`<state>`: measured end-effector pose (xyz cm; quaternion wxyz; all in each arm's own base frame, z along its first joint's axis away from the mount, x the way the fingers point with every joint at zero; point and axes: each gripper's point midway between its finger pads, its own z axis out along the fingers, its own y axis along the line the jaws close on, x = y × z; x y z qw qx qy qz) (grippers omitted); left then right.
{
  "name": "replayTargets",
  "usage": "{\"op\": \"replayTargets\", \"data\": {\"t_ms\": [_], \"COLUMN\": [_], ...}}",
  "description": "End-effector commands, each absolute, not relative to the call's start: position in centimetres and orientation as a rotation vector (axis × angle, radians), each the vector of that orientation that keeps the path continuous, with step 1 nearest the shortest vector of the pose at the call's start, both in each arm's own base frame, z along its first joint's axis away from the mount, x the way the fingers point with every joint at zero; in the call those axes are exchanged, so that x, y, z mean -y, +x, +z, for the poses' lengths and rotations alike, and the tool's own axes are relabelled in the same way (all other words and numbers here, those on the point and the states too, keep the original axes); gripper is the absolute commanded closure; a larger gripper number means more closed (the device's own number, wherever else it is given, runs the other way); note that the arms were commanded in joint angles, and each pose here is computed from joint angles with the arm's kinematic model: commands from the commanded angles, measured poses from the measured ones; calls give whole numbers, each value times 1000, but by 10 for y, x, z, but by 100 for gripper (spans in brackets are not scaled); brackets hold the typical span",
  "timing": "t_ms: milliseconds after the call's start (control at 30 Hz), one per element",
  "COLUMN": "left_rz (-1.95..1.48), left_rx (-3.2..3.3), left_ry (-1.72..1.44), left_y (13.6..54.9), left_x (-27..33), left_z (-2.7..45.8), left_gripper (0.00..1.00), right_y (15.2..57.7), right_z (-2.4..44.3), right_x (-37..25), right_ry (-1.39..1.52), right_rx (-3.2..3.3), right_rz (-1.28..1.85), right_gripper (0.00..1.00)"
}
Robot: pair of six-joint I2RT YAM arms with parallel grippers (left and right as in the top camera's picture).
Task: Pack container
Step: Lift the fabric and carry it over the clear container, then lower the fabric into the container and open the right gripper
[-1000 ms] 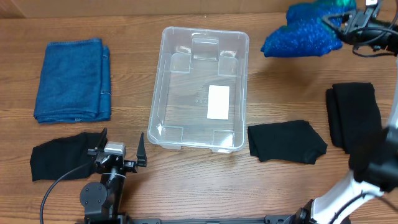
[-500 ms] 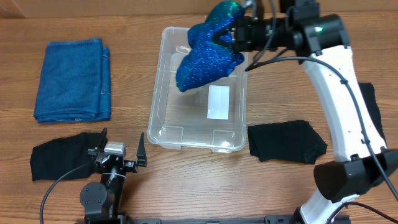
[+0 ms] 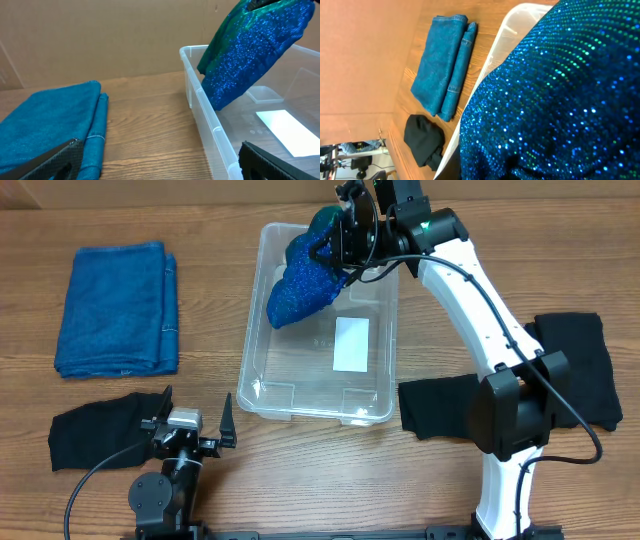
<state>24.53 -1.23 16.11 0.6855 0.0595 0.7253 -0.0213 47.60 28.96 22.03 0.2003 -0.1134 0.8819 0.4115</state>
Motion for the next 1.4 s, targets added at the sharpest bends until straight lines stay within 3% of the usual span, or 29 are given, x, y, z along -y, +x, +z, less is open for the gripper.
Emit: {"op": "replayTargets", "data": {"t_ms": [0, 333, 500, 567, 633, 800, 900, 1000, 1100, 1167, 1200, 1267, 1367], "left_rz": [-24, -24, -24, -24, -24, -24, -24, -24, -24, -24, -24, -24, -24], "left_rx": [-1619, -1619, -1619, -1619, -1619, -1619, -1619, -1619, -1619, -1619, -1619, -1619, -1619], "left_ry": [142, 142, 142, 142, 142, 142, 142, 142, 142, 142, 142, 142, 142], "left_y": [245, 245, 245, 245, 245, 245, 245, 245, 245, 245, 245, 245, 245], "left_x": [10, 10, 10, 10, 10, 10, 10, 10, 10, 10, 10, 10, 10], "left_z": [161, 161, 161, 161, 161, 161, 161, 161, 161, 161, 161, 161, 161], "left_gripper": [0, 0, 0, 0, 0, 0, 0, 0, 0, 0, 0, 0, 0], "right_y": [480, 488, 495, 498, 499, 507, 503, 499, 494, 491, 488, 484, 475], "right_z": [222, 169, 145, 129, 126, 172, 195, 189, 177, 167, 165, 180, 234], "right_x": [-295, -300, -277, -253, -232, -189, -183, -185, -189, -189, -187, -186, -170], "right_ry": [-309, -279, -170, -94, -54, -42, -33, -33, -40, -41, -41, -41, -12], "right_rx": [-2446, -2538, -2631, -2694, -2728, -2677, -2665, -2695, -2742, -2775, -2791, -2772, -2667], "right_rz": [1178, 1188, 969, 759, 588, 227, 203, 215, 247, 238, 226, 234, 195], "right_gripper": [96, 94, 45, 32, 27, 21, 18, 20, 31, 51, 52, 50, 37]}}
